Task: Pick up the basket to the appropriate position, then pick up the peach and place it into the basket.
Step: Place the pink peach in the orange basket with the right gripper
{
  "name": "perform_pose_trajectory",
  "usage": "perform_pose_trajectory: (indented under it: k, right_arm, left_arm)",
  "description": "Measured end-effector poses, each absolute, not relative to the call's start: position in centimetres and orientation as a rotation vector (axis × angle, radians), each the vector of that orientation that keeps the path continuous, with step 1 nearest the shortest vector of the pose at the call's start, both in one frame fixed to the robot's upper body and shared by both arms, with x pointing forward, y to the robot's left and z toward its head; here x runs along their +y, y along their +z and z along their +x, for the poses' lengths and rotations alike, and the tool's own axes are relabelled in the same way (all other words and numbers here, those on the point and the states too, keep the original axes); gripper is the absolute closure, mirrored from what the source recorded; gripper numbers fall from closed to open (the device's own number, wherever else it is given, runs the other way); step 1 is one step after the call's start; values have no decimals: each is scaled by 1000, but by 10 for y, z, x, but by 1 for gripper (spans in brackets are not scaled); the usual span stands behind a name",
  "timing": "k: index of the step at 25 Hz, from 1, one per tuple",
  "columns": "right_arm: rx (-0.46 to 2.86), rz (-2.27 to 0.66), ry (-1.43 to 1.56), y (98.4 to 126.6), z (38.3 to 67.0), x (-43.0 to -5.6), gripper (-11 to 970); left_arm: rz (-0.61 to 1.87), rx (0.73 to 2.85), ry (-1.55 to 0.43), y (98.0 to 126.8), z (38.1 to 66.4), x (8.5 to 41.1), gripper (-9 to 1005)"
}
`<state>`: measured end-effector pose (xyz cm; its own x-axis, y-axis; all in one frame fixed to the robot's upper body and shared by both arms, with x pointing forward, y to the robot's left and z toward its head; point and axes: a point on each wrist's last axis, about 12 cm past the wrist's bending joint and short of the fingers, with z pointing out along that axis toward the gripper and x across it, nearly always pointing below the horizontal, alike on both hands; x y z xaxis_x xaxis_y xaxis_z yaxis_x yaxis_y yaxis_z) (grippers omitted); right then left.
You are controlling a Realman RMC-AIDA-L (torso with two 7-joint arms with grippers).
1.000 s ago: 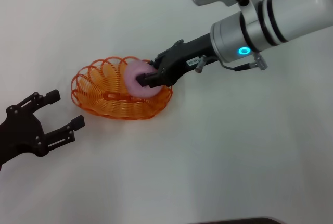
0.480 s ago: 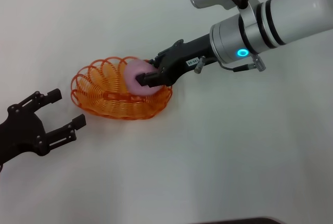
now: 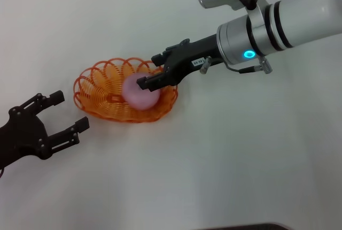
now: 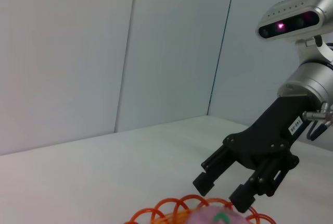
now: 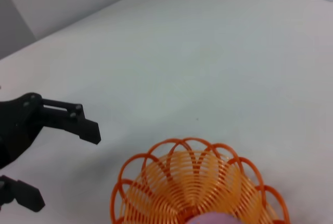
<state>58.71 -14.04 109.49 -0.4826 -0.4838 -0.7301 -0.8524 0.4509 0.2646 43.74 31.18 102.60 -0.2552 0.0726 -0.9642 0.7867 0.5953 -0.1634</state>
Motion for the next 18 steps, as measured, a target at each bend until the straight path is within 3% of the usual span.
perform_pose_trajectory:
  k: [9,18]
  right_arm:
    - [2051,-1085,890,1100,586,-148,173]
    - [1921,-939,937,1087,561,-213,180]
  left_arm:
    - [707,1704,-796,1027,438,312,134]
    - [706,1703,-797,1027,438,312,134]
